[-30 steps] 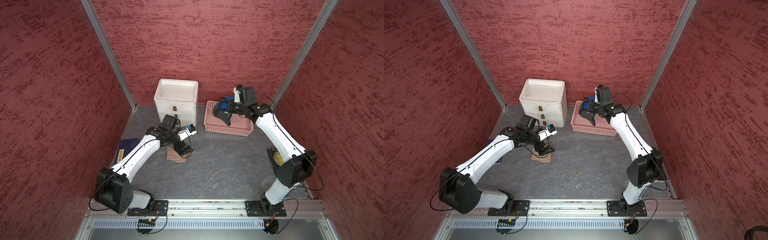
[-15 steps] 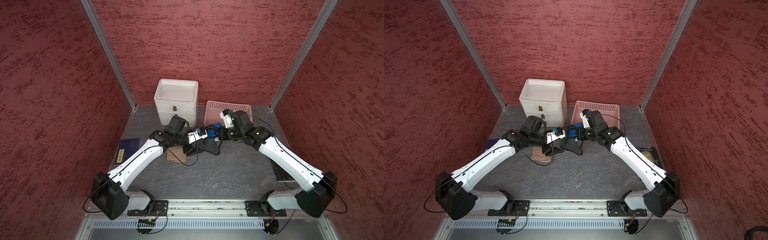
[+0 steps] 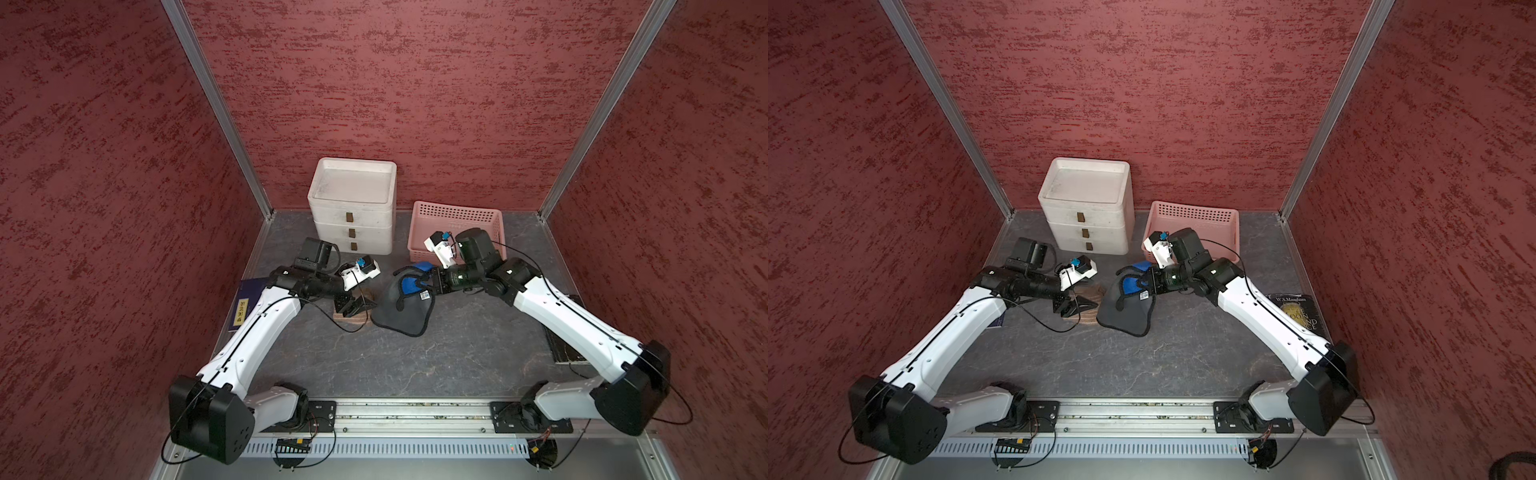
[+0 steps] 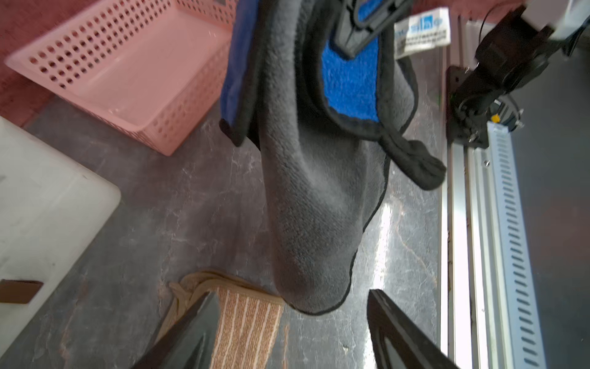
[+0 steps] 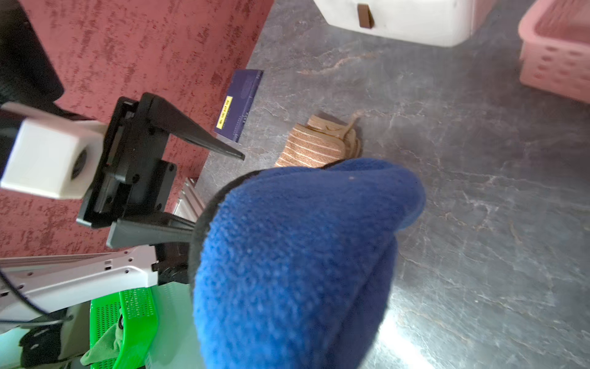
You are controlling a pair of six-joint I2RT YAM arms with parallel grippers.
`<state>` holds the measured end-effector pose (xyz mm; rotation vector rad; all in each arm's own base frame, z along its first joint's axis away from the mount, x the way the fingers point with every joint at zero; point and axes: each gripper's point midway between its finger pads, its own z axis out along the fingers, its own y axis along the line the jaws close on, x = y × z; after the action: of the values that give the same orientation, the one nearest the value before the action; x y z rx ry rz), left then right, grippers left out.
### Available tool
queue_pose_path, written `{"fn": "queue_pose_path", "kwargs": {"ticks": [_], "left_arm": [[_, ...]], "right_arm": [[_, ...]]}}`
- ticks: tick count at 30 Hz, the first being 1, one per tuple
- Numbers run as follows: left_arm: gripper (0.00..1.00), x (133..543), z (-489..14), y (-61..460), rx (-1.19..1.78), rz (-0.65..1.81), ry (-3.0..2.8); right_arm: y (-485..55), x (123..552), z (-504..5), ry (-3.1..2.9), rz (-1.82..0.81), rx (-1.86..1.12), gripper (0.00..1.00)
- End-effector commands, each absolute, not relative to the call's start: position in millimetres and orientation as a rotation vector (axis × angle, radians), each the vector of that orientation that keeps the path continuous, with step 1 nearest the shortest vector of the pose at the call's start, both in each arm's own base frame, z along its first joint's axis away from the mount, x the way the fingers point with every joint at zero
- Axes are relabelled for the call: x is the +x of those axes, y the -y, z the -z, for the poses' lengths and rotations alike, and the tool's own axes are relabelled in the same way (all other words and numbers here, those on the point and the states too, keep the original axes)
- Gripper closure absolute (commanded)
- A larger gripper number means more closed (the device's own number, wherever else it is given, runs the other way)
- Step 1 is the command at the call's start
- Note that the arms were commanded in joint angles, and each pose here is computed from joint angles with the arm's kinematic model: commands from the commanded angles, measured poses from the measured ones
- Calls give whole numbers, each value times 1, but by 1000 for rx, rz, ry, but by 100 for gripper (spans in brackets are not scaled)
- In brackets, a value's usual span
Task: Fold the square dishcloth
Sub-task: Place the cleaning item at the center of the board.
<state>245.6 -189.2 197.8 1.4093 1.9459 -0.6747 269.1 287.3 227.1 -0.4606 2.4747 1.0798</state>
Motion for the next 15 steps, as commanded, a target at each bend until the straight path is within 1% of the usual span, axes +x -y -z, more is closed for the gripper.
{"fn": "queue_pose_path", "kwargs": {"ticks": [1,2,3,4,5,6,7,9,10,12,13,15], "left_arm": [[21,246,-146,185,1550,522,-2046],[21,248,-131,187,1588,478,-2063],[21,251,-119,189,1623,427,-2071],[21,253,-104,190,1657,393,-2092],[22,255,-95,192,1681,364,-2105],[22,256,-84,194,1705,354,-2125],[24,258,-79,196,1716,354,-2136],[26,257,-75,201,1734,379,-2148],[26,255,-76,203,1743,395,-2143],[26,252,-76,206,1763,416,-2111],[26,251,-75,206,1772,415,-2096],[27,251,-76,204,1780,412,-2091]], "right_arm": [[-249,271,-118,-2785,-900,-293,85],[-236,271,-100,-2829,-821,-239,67],[-220,274,-85,-2859,-712,-177,61],[-202,277,-74,-2876,-577,-103,59],[-182,281,-69,-2870,-423,-33,53],[-169,283,-69,-2848,-331,14,42],[-159,284,-75,-2810,-279,62,33],[-141,286,-94,-2735,-176,118,28],[-130,285,-105,-2691,-95,138,27],[-124,277,-123,-2632,-20,133,28],[-127,272,-129,-2616,-33,117,29],[-162,252,-131,-2618,-181,-18,30]]}}
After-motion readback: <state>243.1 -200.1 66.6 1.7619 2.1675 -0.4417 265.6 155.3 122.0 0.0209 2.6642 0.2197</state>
